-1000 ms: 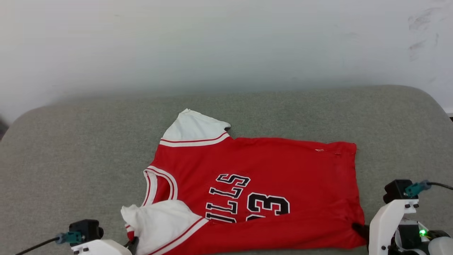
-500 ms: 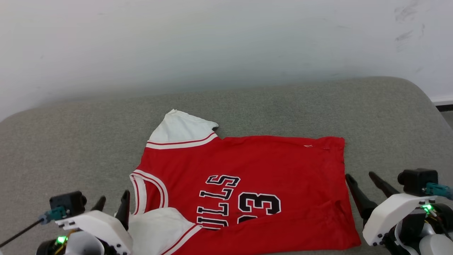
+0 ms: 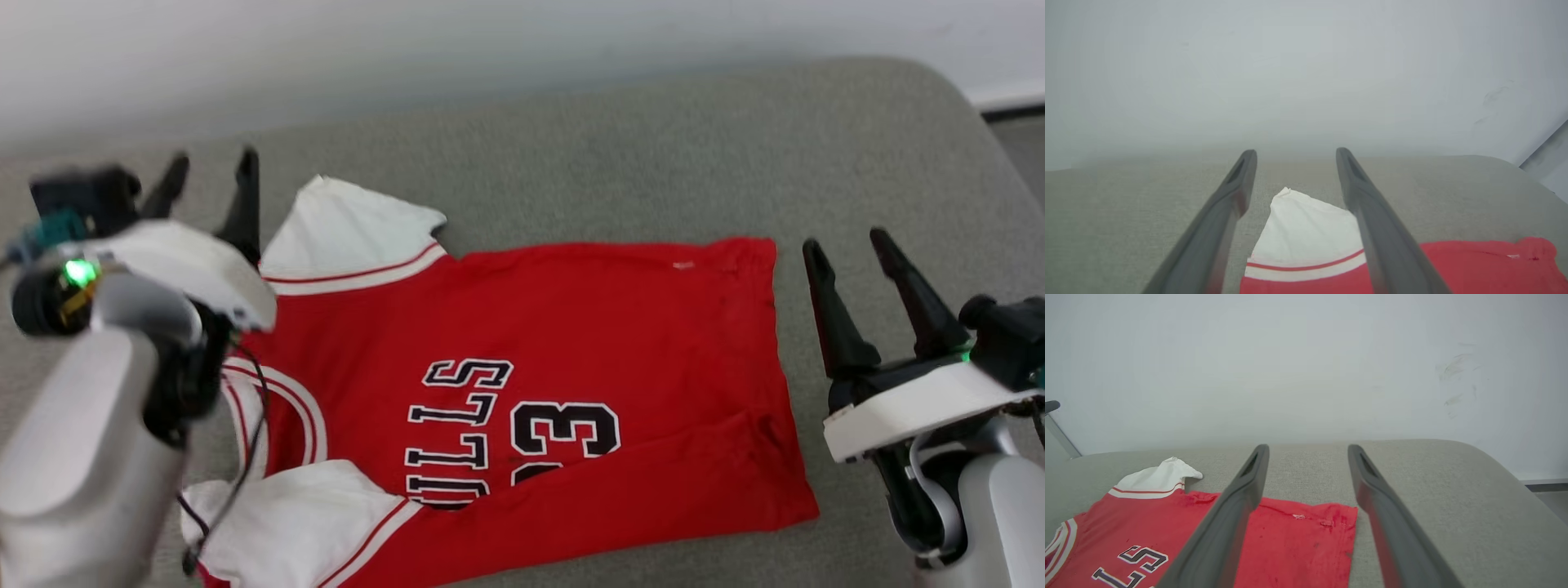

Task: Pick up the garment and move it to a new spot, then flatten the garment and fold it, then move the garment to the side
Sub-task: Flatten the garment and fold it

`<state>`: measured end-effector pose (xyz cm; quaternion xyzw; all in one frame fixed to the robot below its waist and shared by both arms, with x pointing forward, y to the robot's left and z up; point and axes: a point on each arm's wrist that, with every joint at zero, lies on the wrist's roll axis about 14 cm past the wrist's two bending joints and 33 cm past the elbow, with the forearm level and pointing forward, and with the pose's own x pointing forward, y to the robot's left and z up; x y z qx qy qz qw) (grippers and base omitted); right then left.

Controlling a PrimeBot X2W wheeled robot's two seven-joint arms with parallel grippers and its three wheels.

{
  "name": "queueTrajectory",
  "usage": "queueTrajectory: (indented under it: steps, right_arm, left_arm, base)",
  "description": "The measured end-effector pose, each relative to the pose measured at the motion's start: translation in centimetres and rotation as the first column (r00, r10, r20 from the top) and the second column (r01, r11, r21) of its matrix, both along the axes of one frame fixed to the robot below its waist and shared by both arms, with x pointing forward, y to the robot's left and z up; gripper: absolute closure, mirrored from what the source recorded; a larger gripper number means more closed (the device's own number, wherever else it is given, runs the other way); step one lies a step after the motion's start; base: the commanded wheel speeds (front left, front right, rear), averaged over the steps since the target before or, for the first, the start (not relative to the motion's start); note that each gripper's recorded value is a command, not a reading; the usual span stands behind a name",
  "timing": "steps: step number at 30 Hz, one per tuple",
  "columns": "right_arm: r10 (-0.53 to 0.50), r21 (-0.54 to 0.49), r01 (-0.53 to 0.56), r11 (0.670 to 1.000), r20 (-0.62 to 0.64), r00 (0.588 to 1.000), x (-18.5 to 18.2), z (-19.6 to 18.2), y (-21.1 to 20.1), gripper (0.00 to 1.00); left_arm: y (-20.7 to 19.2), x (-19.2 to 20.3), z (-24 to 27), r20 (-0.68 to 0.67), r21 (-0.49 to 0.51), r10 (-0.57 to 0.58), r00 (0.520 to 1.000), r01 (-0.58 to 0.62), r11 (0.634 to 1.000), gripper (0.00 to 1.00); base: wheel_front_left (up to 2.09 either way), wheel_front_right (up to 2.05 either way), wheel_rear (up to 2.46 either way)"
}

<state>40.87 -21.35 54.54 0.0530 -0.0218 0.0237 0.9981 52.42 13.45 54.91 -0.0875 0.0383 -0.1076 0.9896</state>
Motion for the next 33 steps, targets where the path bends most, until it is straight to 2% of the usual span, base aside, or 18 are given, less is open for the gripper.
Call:
queueTrajectory:
  steps: [4, 7, 9, 12, 15, 18, 20, 22, 25, 26, 27, 29, 33]
  right_arm:
    - [-0.010, -0.003, 0.010, 1.000, 0.003, 1.000, 1.7, -0.7, 0.0, 0.00]
    - [-0.028, -0.001, 0.028, 1.000, -0.020, 0.999, 2.4, -2.0, -0.5, 0.00]
    - [-0.043, -0.001, 0.043, 0.999, -0.039, 0.998, 2.6, -2.9, -0.8, 0.00]
    - [-0.065, -0.002, 0.065, 0.998, -0.060, 0.996, 2.6, -4.0, -1.4, 0.00]
    - [-0.086, -0.005, 0.085, 0.996, -0.082, 0.993, 2.5, -5.1, -1.9, 0.00]
    - [-0.101, 0.002, 0.102, 0.995, -0.105, 0.989, 2.6, -6.2, -2.2, 0.00]
    - [-0.109, 0.011, 0.112, 0.994, -0.125, 0.986, 2.6, -7.1, -2.3, 0.00]
    - [-0.121, 0.007, 0.124, 0.992, -0.148, 0.981, 2.6, -8.1, -2.7, 0.00]
    - [-0.142, 0.001, 0.144, 0.990, -0.167, 0.976, 2.6, -8.9, -3.3, 0.00]
    - [-0.151, -0.001, 0.153, 0.988, -0.172, 0.974, 2.5, -9.2, -3.6, 0.00]
    - [-0.160, -0.006, 0.161, 0.987, -0.175, 0.971, 2.4, -9.3, -3.9, 0.00]
    - [-0.178, -0.010, 0.179, 0.984, -0.177, 0.968, 2.3, -9.5, -4.5, 0.00]
    - [-0.191, -0.005, 0.193, 0.981, -0.158, 0.969, 2.5, -8.9, -5.1, 0.00]
  left_arm:
    - [-0.8, 4.5, -1.3, -0.060, 0.060, -0.051, 0.997, 0.054, 0.997, 0.00]
    - [-2.0, 7.0, -3.6, -0.175, 0.092, -0.111, 0.978, 0.128, 0.987, 0.00]
    - [-2.7, 8.3, -5.4, -0.275, 0.108, -0.151, 0.950, 0.187, 0.976, 0.00]
    - [-2.8, 9.2, -8.8, -0.469, 0.137, -0.176, 0.865, 0.268, 0.954, 0.00]
    - [-2.7, 10.0, -10.8, -0.598, 0.152, -0.172, 0.783, 0.321, 0.935, 0.00]
    - [-2.8, 10.3, -12.8, -0.694, 0.149, -0.162, 0.702, 0.360, 0.921, 0.00]
    - [-2.7, 10.6, -14.3, -0.733, 0.164, -0.146, 0.664, 0.381, 0.910, 0.00]
    - [-2.6, 10.4, -16.1, -0.782, 0.152, -0.135, 0.609, 0.396, 0.906, 0.00]
    - [-2.9, 10.3, -18.3, -0.825, 0.131, -0.127, 0.551, 0.405, 0.905, 0.00]
    - [-3.2, 10.3, -18.7, -0.835, 0.122, -0.129, 0.535, 0.410, 0.904, 0.06]
    - [-3.4, 10.2, -19.2, -0.846, 0.112, -0.131, 0.517, 0.412, 0.904, 0.51]
    - [-3.8, 10.1, -19.8, -0.857, 0.098, -0.134, 0.497, 0.412, 0.906, 1.00]
    - [-4.3, 9.9, -19.9, -0.843, 0.093, -0.140, 0.520, 0.398, 0.913, 1.00]
  base:
    - [0.00, 0.00, 0.00]
    - [0.00, 0.00, 0.00]
    - [0.00, 0.00, 0.00]
    - [0.00, 0.00, 0.00]
    - [0.00, 0.00, 0.00]
    - [0.00, 0.00, 0.00]
    - [0.00, 0.00, 0.00]
    - [0.00, 0.00, 0.00]
    - [0.00, 0.00, 0.00]
    - [0.00, 0.00, 0.00]
    - [0.00, 0.00, 0.00]
    - [0.00, 0.00, 0.00]
    - [0.00, 0.00, 0.00]
